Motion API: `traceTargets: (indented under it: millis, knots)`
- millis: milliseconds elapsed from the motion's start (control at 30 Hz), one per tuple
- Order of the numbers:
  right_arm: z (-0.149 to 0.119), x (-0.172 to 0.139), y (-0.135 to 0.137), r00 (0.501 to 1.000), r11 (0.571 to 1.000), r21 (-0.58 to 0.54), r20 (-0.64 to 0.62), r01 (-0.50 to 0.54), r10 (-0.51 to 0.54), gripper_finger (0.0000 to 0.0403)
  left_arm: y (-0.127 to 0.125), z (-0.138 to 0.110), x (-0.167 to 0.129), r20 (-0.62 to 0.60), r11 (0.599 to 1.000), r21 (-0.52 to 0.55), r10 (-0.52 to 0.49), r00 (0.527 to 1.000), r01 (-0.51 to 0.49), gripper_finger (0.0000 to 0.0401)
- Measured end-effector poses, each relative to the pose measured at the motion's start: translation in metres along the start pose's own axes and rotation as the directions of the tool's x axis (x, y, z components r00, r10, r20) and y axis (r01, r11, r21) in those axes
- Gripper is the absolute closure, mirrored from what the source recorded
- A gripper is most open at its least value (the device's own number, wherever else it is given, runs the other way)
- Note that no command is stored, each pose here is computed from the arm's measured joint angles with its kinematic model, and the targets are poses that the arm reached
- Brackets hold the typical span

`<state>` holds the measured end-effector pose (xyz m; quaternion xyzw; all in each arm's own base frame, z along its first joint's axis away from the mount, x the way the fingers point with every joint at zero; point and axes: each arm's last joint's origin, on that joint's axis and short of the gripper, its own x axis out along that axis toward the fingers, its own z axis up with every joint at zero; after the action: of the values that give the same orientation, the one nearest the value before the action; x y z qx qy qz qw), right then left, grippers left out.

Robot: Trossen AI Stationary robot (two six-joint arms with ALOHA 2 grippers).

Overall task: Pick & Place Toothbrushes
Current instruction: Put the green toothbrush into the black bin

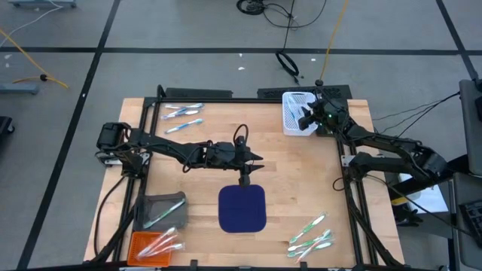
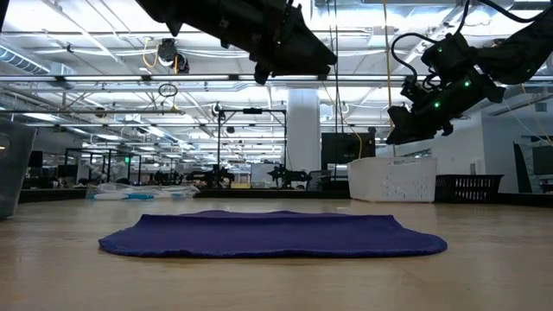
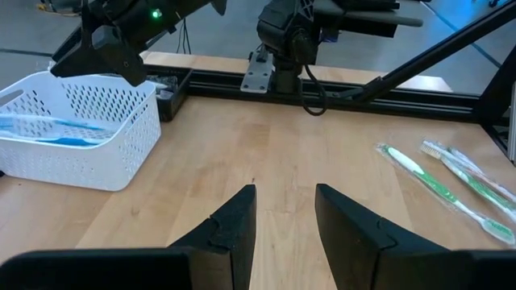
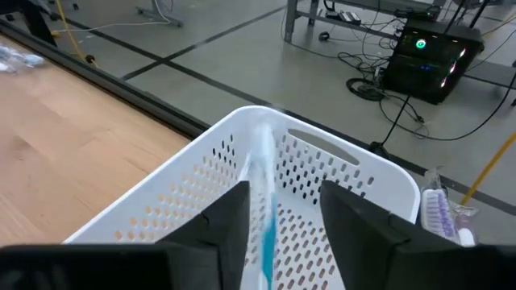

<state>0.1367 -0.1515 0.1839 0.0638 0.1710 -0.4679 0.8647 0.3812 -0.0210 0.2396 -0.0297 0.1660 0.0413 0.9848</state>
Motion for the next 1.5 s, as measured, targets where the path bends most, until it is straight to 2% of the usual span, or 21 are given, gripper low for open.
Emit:
traceTargets:
  millis: [100,267,367,467,667,833,1000,1167,1333,1500]
  knots:
    - [0.000,-0.001,0.002,1.000,1.000,0.019,0.001,-0.023,0.023,0.0249,0.000,-0.001,0.000,-0.015,1.000,0.002,0.002,1.000,-0.002,0.0274]
    - [0.005,-0.008,0.012,0.978,0.979,0.012,0.034,-0.205,0.205,0.0254,0.001,-0.002,0.000,-0.024,1.000,0.003,0.012,1.000,-0.012,0.0274]
    - [0.008,-0.017,0.019,0.945,0.946,-0.003,0.045,-0.324,0.324,0.0259,0.002,-0.002,0.000,-0.024,1.000,0.009,0.015,1.000,-0.015,0.0274]
    - [0.008,-0.027,0.027,0.893,0.894,-0.019,0.024,-0.448,0.449,0.0263,0.003,-0.002,0.000,-0.023,1.000,0.008,0.018,1.000,-0.018,0.0274]
    - [0.003,-0.051,0.048,0.743,0.742,-0.039,-0.048,-0.670,0.668,0.0269,0.008,-0.002,0.001,-0.024,1.000,0.003,0.031,0.999,-0.031,0.0274]
    - [-0.002,-0.072,0.072,0.556,0.556,-0.028,-0.103,-0.830,0.825,0.0269,0.013,-0.001,0.001,-0.024,0.999,0.000,0.042,0.999,-0.042,0.0274]
    - [-0.009,-0.095,0.098,0.364,0.368,-0.012,-0.168,-0.930,0.916,0.0269,0.013,-0.001,0.001,-0.024,0.999,-0.001,0.043,0.999,-0.044,0.0274]
    - [-0.018,-0.122,0.117,0.193,0.206,0.031,-0.233,-0.978,0.953,0.0269,0.013,-0.001,0.001,-0.024,0.999,0.000,0.043,0.999,-0.043,0.0274]
    - [-0.031,-0.148,0.132,0.095,0.117,0.055,-0.298,-0.992,0.950,0.0269,0.013,-0.002,0.001,-0.026,0.999,0.000,0.043,0.999,-0.043,0.0274]
    - [-0.046,-0.171,0.144,0.039,0.082,0.100,-0.373,-0.992,0.927,0.0269,0.013,-0.003,0.001,-0.037,0.999,0.007,0.044,0.998,-0.044,0.0274]
